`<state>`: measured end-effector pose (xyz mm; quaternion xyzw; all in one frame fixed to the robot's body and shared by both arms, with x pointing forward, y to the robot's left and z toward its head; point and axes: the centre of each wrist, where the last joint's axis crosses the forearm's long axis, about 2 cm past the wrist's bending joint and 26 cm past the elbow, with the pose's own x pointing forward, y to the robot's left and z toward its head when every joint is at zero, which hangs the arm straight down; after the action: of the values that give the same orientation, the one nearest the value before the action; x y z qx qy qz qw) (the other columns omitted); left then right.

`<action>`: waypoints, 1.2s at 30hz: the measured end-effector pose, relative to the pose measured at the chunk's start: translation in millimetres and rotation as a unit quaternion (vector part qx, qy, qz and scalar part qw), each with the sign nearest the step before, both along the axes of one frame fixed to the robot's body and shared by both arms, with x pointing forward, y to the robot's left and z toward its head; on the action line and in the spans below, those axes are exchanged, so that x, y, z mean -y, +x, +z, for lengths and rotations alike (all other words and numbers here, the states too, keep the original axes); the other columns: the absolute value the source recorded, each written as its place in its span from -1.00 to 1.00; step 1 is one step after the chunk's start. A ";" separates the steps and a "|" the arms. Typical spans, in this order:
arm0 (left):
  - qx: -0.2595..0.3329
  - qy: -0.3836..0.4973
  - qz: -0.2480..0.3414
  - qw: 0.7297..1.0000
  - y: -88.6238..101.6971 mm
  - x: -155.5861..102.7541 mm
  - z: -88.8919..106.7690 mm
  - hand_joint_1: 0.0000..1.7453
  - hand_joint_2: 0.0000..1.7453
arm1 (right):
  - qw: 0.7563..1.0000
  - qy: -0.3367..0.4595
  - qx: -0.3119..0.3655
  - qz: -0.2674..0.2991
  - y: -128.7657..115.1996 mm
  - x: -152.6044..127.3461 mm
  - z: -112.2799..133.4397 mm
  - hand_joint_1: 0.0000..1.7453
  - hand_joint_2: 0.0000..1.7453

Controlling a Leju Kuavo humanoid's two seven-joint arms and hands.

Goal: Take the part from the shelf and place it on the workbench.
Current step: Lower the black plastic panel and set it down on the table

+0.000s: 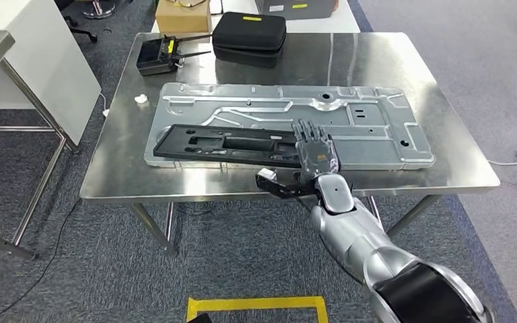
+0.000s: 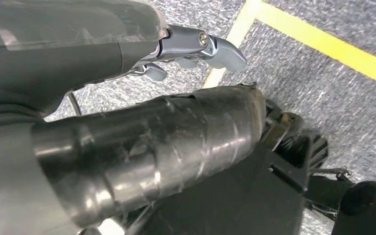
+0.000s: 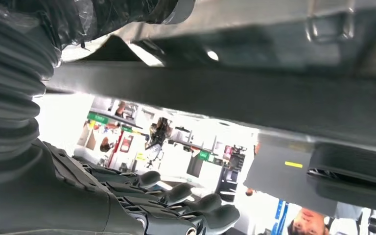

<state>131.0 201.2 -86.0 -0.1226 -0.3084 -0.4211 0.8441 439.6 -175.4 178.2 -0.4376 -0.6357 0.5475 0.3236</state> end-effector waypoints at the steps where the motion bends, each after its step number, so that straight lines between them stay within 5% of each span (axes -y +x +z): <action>1: -0.001 0.001 0.000 1.000 0.1 -0.1 0.0 -1.00 -1.00 | 1.000 0.000 -0.001 -0.001 0.0 1.1 -0.6 -1.00 1.00; 36: 0.000 0.029 0.008 1.000 10.2 -5.2 2.2 -1.00 -1.00 | 0.999 0.026 0.010 -0.026 -2.3 29.3 -12.7 -1.00 1.00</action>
<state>141.1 206.4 -83.8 -0.0959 -0.2967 -0.4232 0.8507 437.3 -204.7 165.5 -0.4508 -0.6415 0.5177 0.3425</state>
